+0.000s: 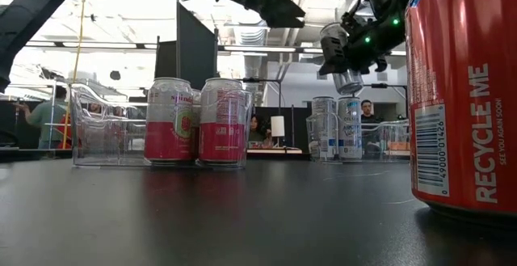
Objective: Sort soda cans
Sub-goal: Put the right white and blue soda can into the right transparent bin
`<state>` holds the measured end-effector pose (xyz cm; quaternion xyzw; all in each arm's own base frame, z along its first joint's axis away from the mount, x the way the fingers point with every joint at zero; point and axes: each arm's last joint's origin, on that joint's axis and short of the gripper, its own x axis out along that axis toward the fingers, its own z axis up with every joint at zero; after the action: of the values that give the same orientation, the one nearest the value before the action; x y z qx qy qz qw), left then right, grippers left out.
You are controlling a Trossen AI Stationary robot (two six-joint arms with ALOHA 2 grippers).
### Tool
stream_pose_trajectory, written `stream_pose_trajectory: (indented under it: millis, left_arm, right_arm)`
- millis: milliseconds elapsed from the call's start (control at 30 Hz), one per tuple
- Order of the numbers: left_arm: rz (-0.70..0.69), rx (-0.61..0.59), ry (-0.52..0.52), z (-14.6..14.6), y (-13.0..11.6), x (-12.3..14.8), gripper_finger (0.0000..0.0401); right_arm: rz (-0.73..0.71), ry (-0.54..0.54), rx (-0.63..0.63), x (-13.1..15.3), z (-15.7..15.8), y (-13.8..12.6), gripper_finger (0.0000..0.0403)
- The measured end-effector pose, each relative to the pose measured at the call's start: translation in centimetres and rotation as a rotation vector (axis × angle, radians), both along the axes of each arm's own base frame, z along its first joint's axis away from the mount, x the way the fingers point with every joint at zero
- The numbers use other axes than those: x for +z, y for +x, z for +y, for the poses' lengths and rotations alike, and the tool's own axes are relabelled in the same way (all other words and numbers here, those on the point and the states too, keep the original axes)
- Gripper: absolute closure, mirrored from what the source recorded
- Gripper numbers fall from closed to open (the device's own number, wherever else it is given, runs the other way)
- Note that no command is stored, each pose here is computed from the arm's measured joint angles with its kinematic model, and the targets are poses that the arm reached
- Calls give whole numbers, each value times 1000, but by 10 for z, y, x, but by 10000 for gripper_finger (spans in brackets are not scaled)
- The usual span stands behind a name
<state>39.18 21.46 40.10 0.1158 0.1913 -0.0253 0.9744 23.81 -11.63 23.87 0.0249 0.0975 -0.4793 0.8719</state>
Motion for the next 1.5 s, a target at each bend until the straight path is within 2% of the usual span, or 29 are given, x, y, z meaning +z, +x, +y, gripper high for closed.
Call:
stream_pose_trajectory:
  millis: [167,333,467,533,700,967,1200,1500]
  left_arm:
    - [-34,-32,-10,-3,9,-3,56]
    - [-1,-68,43,2,20,-21,58]
    - [31,-73,105,5,28,-35,81]
    - [49,-76,105,6,29,-40,101]
    - [63,-71,165,10,28,-41,187]
    - [26,18,183,25,28,-41,382]
    - [23,60,127,38,33,-55,400]
    - [-8,-21,158,30,42,-58,400]
  right_arm:
    - [-20,-12,-30,-16,-2,3,155]
    - [-19,-12,-28,-33,-7,15,155]
    - [-40,-26,-26,-45,-11,24,155]
    - [-25,-21,-28,-52,-13,27,155]
    - [-41,-30,-35,-61,-16,31,155]
    - [-48,-47,-73,-62,-21,30,155]
    - [-42,-49,-112,-63,-26,27,155]
    - [-8,-34,-114,-66,-27,27,155]
